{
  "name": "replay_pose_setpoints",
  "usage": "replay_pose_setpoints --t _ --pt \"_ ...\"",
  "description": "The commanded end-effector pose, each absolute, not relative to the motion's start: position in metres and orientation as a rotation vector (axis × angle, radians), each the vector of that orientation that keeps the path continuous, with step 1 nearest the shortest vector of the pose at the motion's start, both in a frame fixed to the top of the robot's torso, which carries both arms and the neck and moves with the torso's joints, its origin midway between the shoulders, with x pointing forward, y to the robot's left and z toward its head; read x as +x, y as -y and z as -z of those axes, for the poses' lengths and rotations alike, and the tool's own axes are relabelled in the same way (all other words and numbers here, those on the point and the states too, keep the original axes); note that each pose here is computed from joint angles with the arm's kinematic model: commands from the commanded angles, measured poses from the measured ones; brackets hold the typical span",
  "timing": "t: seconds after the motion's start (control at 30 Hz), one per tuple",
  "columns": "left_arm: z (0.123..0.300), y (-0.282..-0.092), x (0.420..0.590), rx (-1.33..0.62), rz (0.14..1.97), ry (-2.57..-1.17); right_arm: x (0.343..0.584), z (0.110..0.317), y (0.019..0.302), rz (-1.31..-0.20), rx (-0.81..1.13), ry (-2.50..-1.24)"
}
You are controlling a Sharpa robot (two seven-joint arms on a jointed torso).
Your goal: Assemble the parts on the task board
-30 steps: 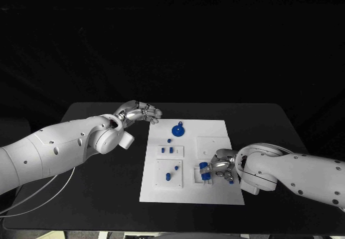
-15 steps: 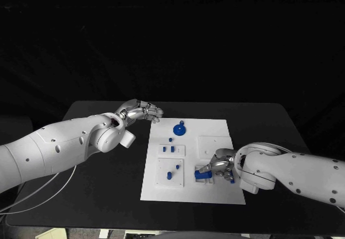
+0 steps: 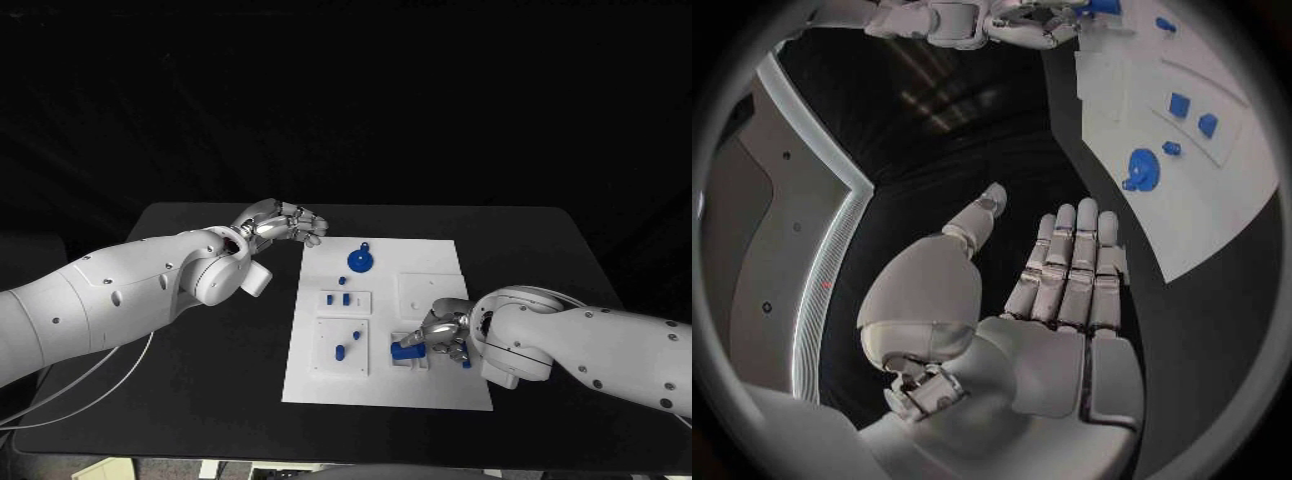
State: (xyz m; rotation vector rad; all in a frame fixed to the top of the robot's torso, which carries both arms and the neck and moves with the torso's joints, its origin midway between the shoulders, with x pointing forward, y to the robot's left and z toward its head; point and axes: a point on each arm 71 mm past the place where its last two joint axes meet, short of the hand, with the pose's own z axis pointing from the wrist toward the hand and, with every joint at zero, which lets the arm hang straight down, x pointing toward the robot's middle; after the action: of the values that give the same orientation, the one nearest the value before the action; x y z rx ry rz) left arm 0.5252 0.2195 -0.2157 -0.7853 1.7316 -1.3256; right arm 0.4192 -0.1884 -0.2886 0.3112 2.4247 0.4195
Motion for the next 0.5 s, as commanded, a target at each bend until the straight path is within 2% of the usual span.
replay_pose_setpoints --t 0.03,0.17,0.5 --pt "0.2146 -0.2176 0.5247 -0.781 1.347 -1.729 0.4176 0.2888 0.186 -0.42 0.272 -2.432" --pt "0.2146 -0.217 0.5245 -0.78 1.349 -1.73 0.4193 0.2875 0.1876 -0.406 0.253 -2.4" --pt "0.2145 -0.2174 0.5245 -0.781 1.348 -1.729 0.4163 0.2903 0.1837 -0.376 0.152 -2.412"
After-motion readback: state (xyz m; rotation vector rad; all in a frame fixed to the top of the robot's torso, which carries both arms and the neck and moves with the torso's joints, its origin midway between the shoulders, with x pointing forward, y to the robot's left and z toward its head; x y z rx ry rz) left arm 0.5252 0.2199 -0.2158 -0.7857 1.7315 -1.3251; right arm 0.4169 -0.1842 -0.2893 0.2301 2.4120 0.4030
